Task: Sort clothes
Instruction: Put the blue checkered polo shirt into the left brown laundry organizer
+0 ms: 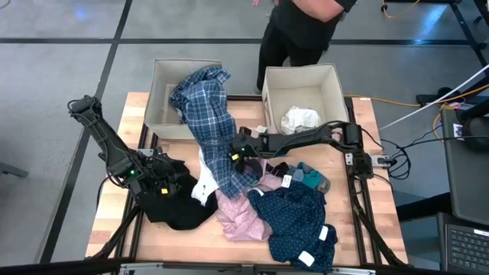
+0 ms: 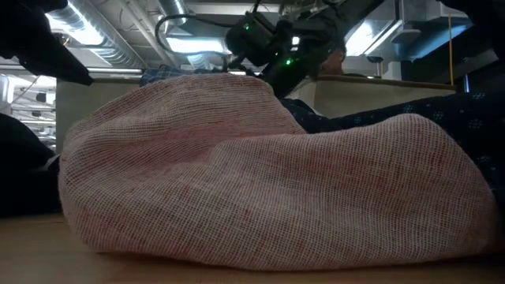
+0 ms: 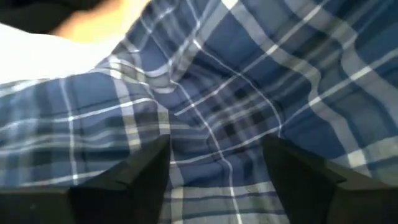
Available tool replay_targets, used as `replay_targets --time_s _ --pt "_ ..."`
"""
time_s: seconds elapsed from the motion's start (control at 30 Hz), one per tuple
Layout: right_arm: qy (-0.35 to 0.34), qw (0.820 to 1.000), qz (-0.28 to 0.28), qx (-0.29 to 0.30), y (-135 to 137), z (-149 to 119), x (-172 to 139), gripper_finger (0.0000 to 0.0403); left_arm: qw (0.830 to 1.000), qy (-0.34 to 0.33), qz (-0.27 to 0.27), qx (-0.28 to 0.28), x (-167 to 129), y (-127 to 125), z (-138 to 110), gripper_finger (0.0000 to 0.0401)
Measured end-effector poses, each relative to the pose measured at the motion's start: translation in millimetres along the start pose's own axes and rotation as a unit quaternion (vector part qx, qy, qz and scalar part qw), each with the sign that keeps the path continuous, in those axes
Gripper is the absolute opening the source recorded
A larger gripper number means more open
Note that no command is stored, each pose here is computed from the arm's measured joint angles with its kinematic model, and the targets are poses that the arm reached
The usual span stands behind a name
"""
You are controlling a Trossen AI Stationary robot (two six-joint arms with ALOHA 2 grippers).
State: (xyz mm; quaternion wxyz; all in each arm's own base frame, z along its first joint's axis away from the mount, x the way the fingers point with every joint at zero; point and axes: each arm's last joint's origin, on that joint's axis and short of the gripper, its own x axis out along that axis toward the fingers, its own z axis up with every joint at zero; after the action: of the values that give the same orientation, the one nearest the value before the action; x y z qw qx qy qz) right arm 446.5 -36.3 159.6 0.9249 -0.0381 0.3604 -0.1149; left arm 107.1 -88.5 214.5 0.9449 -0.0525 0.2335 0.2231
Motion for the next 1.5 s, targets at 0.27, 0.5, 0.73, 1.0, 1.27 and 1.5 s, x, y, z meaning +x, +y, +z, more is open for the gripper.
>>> replay_targets --time_s 0.27,0.5,0.73,1.0,1.27,1.5 --pt "0.014 0.999 -0.031 -0.013 -2 -6 6 0.0042 1.0 -0.001 0.0 0.0 0 0 0 0.0172" --pt "0.007 0.998 -0.044 -0.041 -5 21 -4 0.0011 1.0 0.0 0.0 0.001 0 0 0 0.0172" --pt "-0.036 0.994 -0.057 -0.09 -9 66 -29 0.0003 1.0 0.0 0.0 0.003 0 0 0 0.0172" --pt "-0.148 0.968 -0.13 -0.156 -30 138 -76 0.0001 1.0 -0.001 0.0 0.011 0 0 0 0.0172" --pt "-0.375 0.898 -0.162 -0.164 -101 191 -115 0.0001 1.0 -0.003 0.0 0.012 0 0 0 0.0172" --pt "-0.485 0.844 -0.183 -0.14 -166 176 -77 0.0001 1.0 -0.003 0.001 0.013 0 0 0 0.0172"
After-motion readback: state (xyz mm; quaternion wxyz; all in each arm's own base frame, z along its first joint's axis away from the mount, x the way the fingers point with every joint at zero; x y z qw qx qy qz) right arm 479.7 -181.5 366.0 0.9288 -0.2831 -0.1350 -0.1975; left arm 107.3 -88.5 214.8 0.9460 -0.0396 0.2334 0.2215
